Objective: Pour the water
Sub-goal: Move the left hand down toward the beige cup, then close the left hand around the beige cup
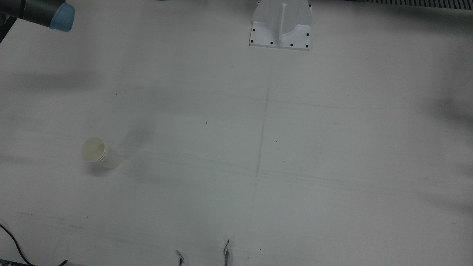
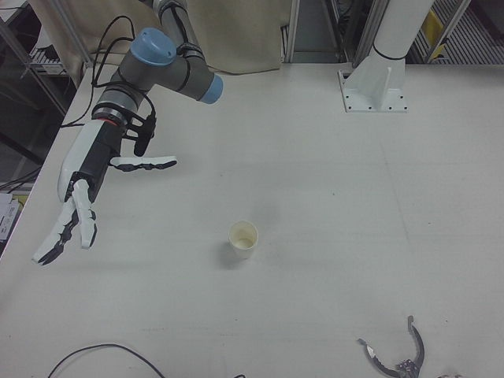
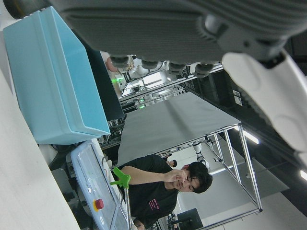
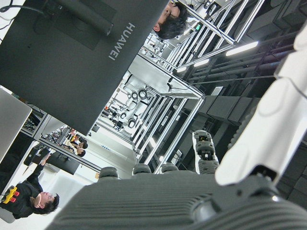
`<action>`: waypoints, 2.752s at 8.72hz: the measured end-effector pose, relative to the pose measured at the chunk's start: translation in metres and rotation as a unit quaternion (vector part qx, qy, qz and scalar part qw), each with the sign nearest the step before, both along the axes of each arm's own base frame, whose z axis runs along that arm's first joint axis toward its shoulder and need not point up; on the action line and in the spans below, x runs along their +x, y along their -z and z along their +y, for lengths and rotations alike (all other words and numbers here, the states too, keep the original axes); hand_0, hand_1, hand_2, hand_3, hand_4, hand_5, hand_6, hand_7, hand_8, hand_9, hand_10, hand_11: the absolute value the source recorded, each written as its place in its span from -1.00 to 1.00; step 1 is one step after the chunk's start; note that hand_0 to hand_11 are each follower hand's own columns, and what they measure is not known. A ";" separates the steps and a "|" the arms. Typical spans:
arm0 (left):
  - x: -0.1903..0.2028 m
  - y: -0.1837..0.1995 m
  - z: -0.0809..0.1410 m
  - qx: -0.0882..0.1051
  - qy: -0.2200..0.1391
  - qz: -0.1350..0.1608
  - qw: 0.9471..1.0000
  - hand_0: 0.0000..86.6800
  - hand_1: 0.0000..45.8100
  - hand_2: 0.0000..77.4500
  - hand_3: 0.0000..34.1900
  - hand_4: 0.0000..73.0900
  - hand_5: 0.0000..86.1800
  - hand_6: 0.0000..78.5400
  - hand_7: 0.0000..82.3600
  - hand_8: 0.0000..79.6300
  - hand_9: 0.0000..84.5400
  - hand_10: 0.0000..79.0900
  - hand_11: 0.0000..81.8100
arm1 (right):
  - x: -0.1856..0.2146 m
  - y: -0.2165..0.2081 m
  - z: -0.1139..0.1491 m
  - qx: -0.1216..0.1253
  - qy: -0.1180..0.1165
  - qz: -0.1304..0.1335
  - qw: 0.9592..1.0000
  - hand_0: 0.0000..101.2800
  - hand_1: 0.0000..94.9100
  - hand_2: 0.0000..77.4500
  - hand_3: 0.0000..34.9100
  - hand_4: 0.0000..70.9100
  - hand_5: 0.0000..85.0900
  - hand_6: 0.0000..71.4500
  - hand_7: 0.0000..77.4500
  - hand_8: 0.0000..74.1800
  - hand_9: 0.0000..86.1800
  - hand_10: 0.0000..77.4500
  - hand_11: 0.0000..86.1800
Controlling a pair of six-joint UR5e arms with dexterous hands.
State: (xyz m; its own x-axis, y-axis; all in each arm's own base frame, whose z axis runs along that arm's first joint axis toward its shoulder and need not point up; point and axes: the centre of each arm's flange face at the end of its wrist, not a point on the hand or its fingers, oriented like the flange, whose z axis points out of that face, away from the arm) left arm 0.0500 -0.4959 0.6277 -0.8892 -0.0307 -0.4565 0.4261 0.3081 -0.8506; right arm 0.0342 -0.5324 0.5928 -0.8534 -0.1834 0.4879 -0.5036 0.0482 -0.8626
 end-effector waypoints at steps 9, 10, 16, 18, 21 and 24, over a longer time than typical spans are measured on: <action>-0.033 -0.220 0.062 -0.066 -0.006 0.035 0.997 0.29 -0.26 -0.97 -0.62 -0.90 -0.99 -1.00 -0.95 -1.00 -0.97 -0.92 -0.83 | 0.046 0.048 0.044 0.007 0.016 0.025 1.000 -0.06 -0.86 -0.99 -0.28 -0.83 -0.96 -0.98 -0.97 -0.99 -0.99 -0.99 -0.99; -0.029 -0.219 0.052 -0.055 -0.003 0.021 0.998 0.26 -0.29 -0.99 -0.60 -0.90 -0.99 -1.00 -0.95 -0.99 -0.97 -0.92 -0.85 | 0.045 0.050 0.046 0.007 0.017 0.026 0.999 -0.06 -0.90 -0.99 -0.29 -0.83 -0.96 -0.98 -0.97 -0.99 -0.97 -0.99 -0.99; -0.018 -0.246 0.031 -0.025 0.011 -0.035 0.999 0.19 -0.52 -0.97 -0.69 -0.84 -0.99 -1.00 -0.89 -1.00 -0.97 -0.89 -0.77 | 0.035 0.058 0.050 -0.001 0.028 0.033 0.999 -0.06 -0.91 -0.99 -0.28 -0.83 -0.94 -0.98 -0.97 -0.99 -0.96 -0.99 -0.97; -0.008 -0.245 0.024 -0.019 0.006 -0.043 0.999 0.17 -0.52 -0.99 -0.69 -0.85 -0.99 -1.00 -0.88 -0.99 -0.97 -0.89 -0.77 | 0.030 0.059 0.049 0.000 0.032 0.036 0.999 -0.06 -0.90 -0.99 -0.29 -0.83 -0.94 -0.98 -0.97 -0.99 -0.96 -0.99 -0.97; 0.032 -0.243 0.014 -0.018 -0.023 -0.045 0.999 0.15 -0.60 -0.97 -0.69 -0.84 -0.99 -0.99 -0.84 -1.00 -0.97 -0.89 -0.80 | 0.027 0.058 0.049 0.000 0.035 0.036 0.999 -0.06 -0.90 -0.99 -0.28 -0.83 -0.94 -0.98 -0.97 -0.96 -0.96 -0.99 -0.97; 0.039 -0.256 0.014 -0.033 -0.027 -0.051 0.998 0.13 -0.64 -0.97 -0.72 -0.79 -0.99 -0.99 -0.84 -0.99 -0.97 -0.85 -0.79 | 0.024 0.060 0.049 0.001 0.037 0.036 0.999 -0.06 -0.90 -0.99 -0.29 -0.83 -0.94 -0.98 -0.97 -0.96 -0.96 -0.99 -0.99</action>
State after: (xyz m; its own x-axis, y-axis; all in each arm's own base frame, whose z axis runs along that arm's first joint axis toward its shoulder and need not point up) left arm 0.0889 -0.4818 0.8839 -0.8348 -0.1099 -0.5395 0.4952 0.2783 -0.8230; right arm 0.0584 -0.4839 0.5331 -0.8277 -0.1227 0.5476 -0.5587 0.0892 -0.8246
